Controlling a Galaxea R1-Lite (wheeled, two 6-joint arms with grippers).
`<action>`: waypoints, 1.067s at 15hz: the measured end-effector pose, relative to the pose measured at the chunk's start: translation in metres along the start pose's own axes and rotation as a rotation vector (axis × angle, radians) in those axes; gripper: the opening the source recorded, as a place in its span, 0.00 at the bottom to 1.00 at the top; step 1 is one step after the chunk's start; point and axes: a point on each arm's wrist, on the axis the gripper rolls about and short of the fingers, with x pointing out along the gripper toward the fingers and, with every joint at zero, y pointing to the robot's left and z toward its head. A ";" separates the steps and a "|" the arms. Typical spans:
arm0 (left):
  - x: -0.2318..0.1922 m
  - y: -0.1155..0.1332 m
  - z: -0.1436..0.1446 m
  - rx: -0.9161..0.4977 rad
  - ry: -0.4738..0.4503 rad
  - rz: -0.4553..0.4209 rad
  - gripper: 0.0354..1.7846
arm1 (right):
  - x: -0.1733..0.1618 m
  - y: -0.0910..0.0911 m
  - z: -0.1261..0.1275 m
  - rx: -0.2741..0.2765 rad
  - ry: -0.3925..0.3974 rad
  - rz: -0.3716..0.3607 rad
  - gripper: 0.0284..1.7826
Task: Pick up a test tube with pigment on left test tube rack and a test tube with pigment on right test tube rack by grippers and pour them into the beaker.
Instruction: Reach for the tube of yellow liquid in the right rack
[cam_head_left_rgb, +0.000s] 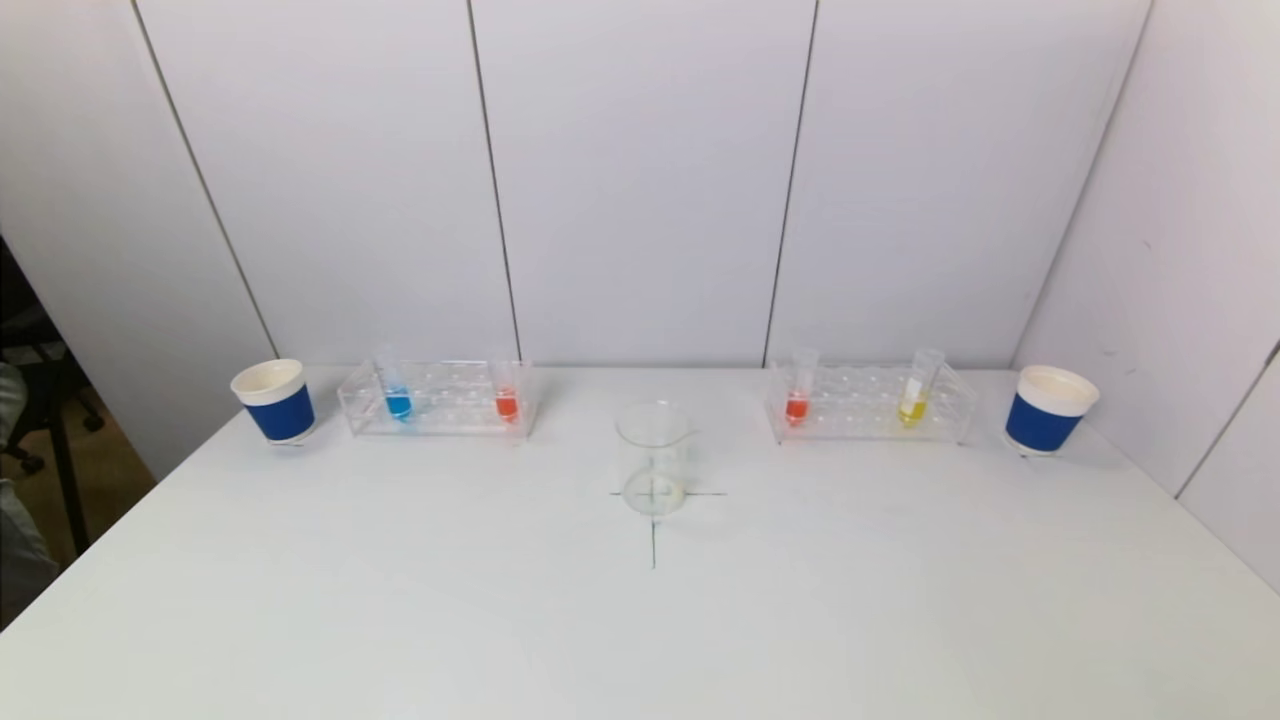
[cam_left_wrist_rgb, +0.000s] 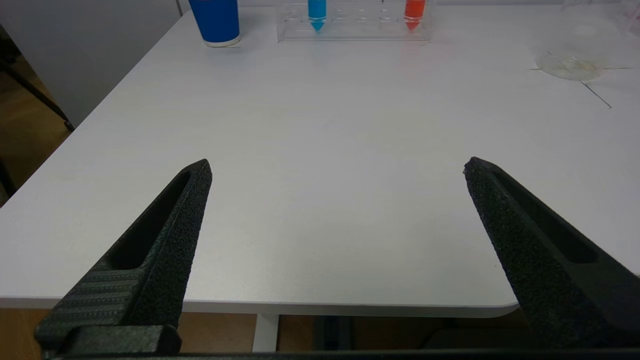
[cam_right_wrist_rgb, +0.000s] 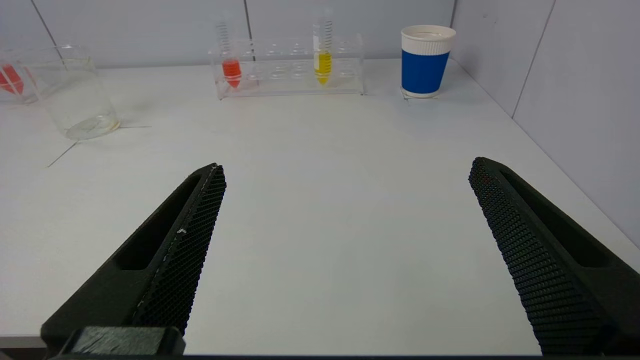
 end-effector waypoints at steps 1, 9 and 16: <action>0.000 0.000 0.000 0.000 0.000 0.000 0.99 | 0.000 0.000 0.000 0.000 0.000 0.000 0.99; 0.000 0.000 0.000 0.000 0.000 0.000 0.99 | 0.000 0.000 0.000 0.000 0.000 0.000 0.99; 0.000 0.000 0.000 0.000 0.000 0.000 0.99 | -0.002 0.000 0.006 -0.001 -0.014 -0.002 0.99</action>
